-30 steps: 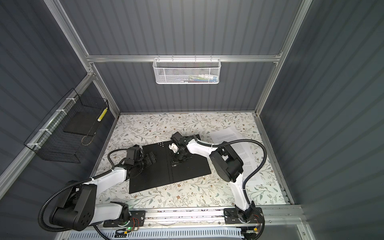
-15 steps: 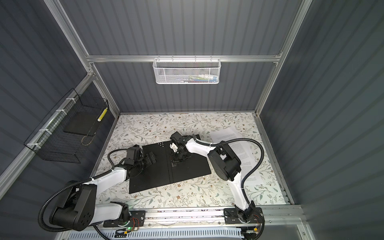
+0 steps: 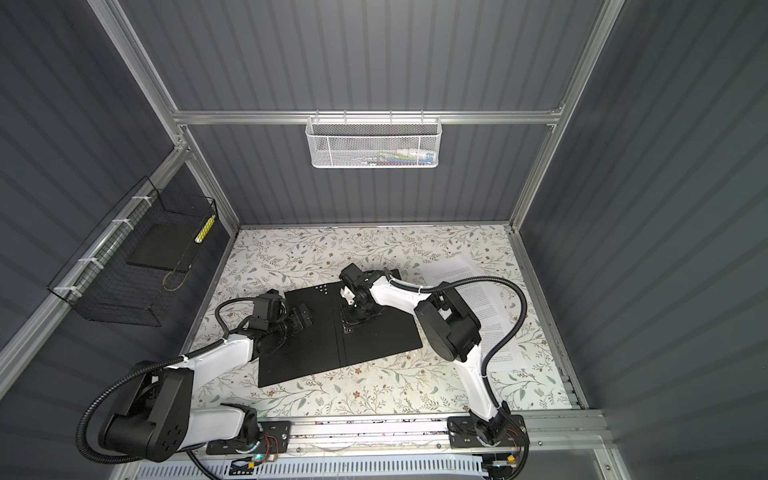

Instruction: Put the files into the folder

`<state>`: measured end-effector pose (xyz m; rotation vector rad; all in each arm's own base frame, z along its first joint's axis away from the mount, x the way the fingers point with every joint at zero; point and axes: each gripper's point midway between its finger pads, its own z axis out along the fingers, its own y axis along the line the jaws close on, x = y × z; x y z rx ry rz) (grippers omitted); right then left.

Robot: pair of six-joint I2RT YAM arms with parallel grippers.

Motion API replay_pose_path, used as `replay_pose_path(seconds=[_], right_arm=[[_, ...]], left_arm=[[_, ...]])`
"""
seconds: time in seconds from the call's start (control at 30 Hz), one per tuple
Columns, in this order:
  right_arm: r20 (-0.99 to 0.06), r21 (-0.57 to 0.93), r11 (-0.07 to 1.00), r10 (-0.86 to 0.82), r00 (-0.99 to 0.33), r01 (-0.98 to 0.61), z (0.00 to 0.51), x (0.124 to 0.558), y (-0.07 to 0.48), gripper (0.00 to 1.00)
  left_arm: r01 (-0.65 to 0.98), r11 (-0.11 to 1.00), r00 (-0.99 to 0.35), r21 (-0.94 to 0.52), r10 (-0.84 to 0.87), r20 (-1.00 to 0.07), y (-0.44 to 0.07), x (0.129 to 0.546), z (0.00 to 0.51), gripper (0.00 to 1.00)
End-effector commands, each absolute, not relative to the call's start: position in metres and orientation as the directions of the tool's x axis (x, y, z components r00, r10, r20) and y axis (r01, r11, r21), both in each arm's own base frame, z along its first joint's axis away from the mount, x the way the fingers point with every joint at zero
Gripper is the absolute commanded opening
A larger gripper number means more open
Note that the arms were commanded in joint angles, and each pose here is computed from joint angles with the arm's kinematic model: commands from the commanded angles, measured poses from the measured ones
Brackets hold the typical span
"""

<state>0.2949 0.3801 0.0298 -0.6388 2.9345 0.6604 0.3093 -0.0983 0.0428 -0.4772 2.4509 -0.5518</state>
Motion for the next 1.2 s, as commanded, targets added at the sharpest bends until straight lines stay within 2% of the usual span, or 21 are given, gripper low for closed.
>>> replay_pose_path(seconds=[0.0, 0.23, 1.17], right_arm=[[-0.141, 0.295, 0.854, -0.404, -0.904, -0.428, 0.028, 0.298, 0.363, 0.00], [-0.188, 0.293, 0.842, -0.413, -0.891, -0.452, 0.049, 0.298, 0.371, 0.00], [-0.143, 0.284, 0.830, -0.458, -0.877, -0.480, 0.028, 0.287, 0.389, 0.00]], left_arm=[[-0.341, 0.878, -0.867, -0.335, -0.432, -0.248, -0.079, 0.248, -0.012, 1.00], [-0.342, 0.878, -0.867, -0.335, -0.432, -0.249, -0.079, 0.248, -0.012, 1.00], [-0.340, 0.879, -0.868, -0.335, -0.430, -0.249, -0.080, 0.248, -0.012, 1.00]])
